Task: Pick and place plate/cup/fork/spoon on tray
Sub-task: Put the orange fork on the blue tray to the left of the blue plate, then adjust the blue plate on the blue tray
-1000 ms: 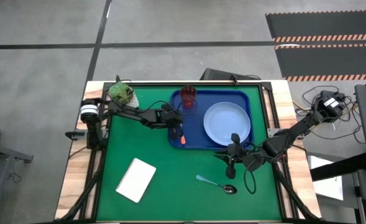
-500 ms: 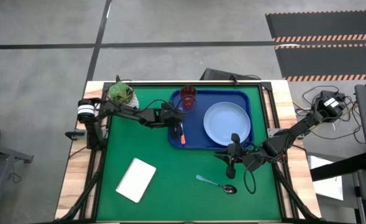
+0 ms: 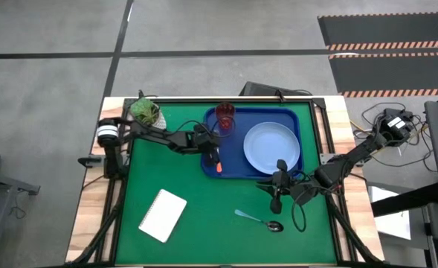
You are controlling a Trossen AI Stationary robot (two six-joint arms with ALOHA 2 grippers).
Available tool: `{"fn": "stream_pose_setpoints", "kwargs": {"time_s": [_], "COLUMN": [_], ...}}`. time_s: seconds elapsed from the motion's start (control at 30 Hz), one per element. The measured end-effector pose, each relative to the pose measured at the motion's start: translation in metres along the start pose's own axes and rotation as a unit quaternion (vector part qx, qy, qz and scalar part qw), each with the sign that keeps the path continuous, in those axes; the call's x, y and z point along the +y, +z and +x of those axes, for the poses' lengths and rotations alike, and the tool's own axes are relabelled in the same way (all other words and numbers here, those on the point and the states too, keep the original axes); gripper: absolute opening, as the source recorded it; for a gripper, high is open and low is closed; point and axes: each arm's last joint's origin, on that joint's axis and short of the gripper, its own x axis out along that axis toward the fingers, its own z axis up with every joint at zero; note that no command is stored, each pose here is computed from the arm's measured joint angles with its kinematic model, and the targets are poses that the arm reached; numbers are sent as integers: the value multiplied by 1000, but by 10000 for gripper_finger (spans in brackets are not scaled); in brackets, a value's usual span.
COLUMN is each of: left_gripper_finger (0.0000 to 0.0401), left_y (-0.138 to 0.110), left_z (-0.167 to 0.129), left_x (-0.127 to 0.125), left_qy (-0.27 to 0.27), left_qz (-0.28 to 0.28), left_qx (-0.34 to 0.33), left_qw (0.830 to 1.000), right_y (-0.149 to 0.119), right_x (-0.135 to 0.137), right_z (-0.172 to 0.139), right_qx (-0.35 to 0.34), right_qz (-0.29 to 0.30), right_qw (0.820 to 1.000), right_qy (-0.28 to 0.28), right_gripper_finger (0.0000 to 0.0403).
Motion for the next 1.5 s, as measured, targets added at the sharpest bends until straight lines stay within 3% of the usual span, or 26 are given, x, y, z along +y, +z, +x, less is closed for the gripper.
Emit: {"fn": "stream_pose_setpoints", "kwargs": {"time_s": [0.53,0.73,1.0,1.23,1.37,1.5], "left_gripper_finger": [0,0,0,0,0,0], "left_y": [4,8,25,28,17,1], "left_z": [3,-16,-67,-104,-115,-127], "left_x": [-1,-1,-17,-38,-41,-31], "left_qy": [1,-5,-31,-60,-56,-21], "left_qz": [-18,-11,7,50,84,113], "left_qx": [-20,-20,-79,-148,-225,-317], "left_qw": [1000,1000,996,986,969,941], "right_y": [-1,-2,-15,-16,-5,10], "right_x": [-1,-1,-11,-32,-46,-68], "right_z": [0,0,0,2,9,20], "right_qx": [1,3,49,87,104,123], "right_qz": [-1,4,128,238,273,290], "right_qw": [1000,1000,989,953,936,926], "right_qy": [-1,-2,-58,-164,-194,-209], "right_gripper_finger": [48,48,47,47,47,47]}}
